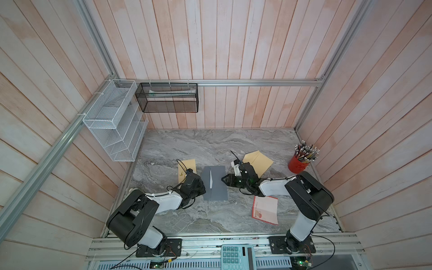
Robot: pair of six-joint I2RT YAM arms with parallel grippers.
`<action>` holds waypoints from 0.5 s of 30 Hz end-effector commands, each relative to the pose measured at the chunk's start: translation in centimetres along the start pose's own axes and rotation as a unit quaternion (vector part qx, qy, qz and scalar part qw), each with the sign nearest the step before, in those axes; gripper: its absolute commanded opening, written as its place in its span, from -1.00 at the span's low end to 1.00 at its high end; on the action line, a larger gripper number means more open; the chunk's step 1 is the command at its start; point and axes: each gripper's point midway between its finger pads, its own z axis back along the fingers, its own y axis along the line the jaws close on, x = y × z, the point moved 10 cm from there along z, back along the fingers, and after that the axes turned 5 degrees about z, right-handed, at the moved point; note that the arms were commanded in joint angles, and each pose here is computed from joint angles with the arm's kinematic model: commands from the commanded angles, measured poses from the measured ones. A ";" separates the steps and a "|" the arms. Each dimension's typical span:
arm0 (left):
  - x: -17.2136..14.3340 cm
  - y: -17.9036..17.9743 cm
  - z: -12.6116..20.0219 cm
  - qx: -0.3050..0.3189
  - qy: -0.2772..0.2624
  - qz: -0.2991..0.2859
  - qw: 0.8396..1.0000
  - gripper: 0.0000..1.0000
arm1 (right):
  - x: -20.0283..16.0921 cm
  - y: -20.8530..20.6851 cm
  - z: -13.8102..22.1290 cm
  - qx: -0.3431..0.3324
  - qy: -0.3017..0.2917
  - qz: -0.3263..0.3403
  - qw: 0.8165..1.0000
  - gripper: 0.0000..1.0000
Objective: Fold the letter paper in half and place it into the envelope
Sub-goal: Fold the envelope flap on the envelope.
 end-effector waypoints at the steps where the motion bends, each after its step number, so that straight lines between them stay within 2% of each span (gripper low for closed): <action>1: 0.6 -1.1 -0.4 -0.019 -0.002 0.001 1.000 -1.00 | 0.5 0.1 -0.8 0.009 -0.004 0.003 1.000 -0.28; 12: 1.6 -3.7 -0.5 -0.087 0.022 -0.018 0.996 -0.99 | 0.5 -1.6 -2.5 -0.002 -0.003 -0.014 1.000 -0.34; 15: 2.4 -3.5 0.3 -0.097 0.027 -0.003 0.995 -0.72 | 0.3 -2.0 -2.8 0.000 0.000 -0.019 1.000 -0.36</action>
